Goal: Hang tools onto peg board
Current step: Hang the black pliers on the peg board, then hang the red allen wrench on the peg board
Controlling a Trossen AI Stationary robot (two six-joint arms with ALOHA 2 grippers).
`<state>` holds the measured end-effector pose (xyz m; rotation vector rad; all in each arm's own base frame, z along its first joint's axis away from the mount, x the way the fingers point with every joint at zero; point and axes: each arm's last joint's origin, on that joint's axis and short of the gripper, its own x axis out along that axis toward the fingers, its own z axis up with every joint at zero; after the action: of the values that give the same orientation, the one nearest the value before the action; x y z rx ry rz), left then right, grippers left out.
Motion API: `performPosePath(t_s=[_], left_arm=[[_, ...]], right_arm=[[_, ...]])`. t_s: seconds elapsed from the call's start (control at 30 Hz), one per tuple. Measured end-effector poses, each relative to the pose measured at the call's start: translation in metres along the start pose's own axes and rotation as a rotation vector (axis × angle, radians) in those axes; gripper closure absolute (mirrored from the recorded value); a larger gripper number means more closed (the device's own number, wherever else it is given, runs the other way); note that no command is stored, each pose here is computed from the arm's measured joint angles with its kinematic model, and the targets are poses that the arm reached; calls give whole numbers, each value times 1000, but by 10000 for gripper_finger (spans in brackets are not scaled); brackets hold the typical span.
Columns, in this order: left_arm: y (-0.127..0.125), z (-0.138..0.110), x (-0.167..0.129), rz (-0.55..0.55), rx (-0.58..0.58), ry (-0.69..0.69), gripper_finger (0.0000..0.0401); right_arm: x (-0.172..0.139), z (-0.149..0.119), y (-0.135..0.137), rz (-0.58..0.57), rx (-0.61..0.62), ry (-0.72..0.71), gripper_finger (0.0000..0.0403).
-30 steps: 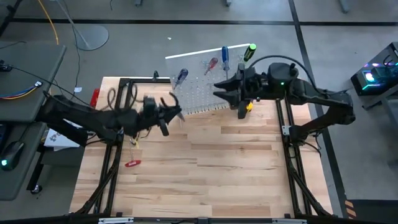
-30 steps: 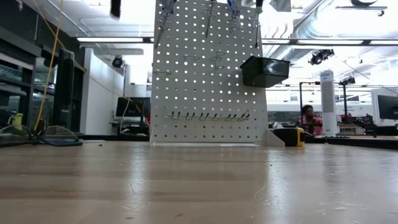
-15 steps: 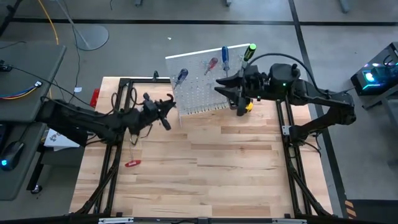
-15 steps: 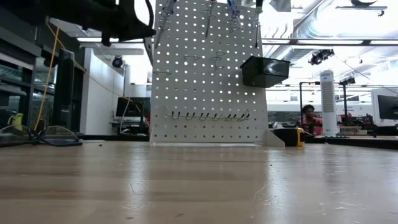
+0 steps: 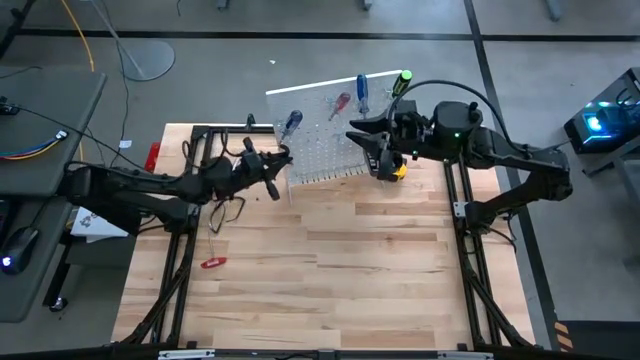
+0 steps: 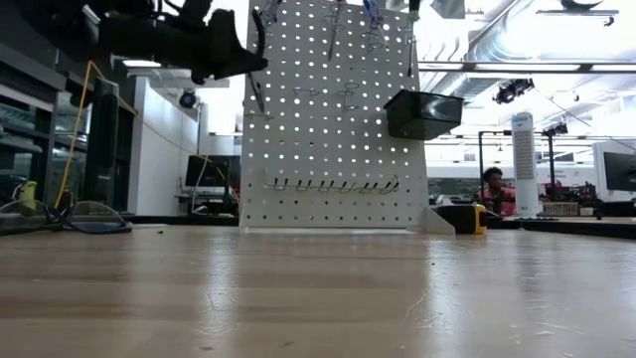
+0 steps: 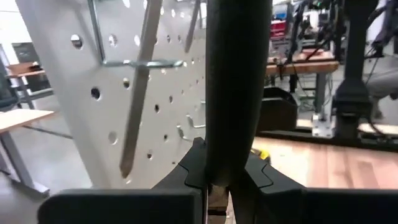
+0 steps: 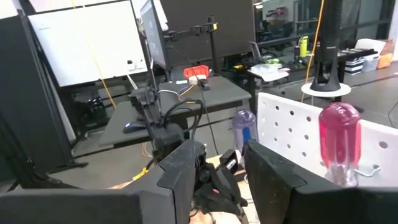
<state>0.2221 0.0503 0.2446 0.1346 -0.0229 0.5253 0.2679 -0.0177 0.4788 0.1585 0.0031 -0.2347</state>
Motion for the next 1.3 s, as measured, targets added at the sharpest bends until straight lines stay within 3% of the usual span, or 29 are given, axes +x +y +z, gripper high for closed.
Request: performPosePath(t_s=[0.3, 0.47, 0.73, 0.93, 1.13, 1.3], left_arm=[[9, -10, 8, 44, 93, 48, 376], [9, -21, 14, -24, 67, 85, 374], [7, -27, 17, -35, 60, 114, 280], [7, -24, 16, -35, 58, 104, 240], [7, -5, 2, -56, -4, 49, 232], [5, 7, -25, -109, -125, 117, 231]], right_arm=[[0, -1, 0, -3, 21, 9, 274], [0, -1, 0, -3, 15, 9, 274], [0, -1, 0, -3, 18, 9, 274], [0, -1, 0, -3, 19, 9, 274], [0, -1, 0, -3, 13, 12, 274], [0, -3, 0, -4, 10, 23, 274]])
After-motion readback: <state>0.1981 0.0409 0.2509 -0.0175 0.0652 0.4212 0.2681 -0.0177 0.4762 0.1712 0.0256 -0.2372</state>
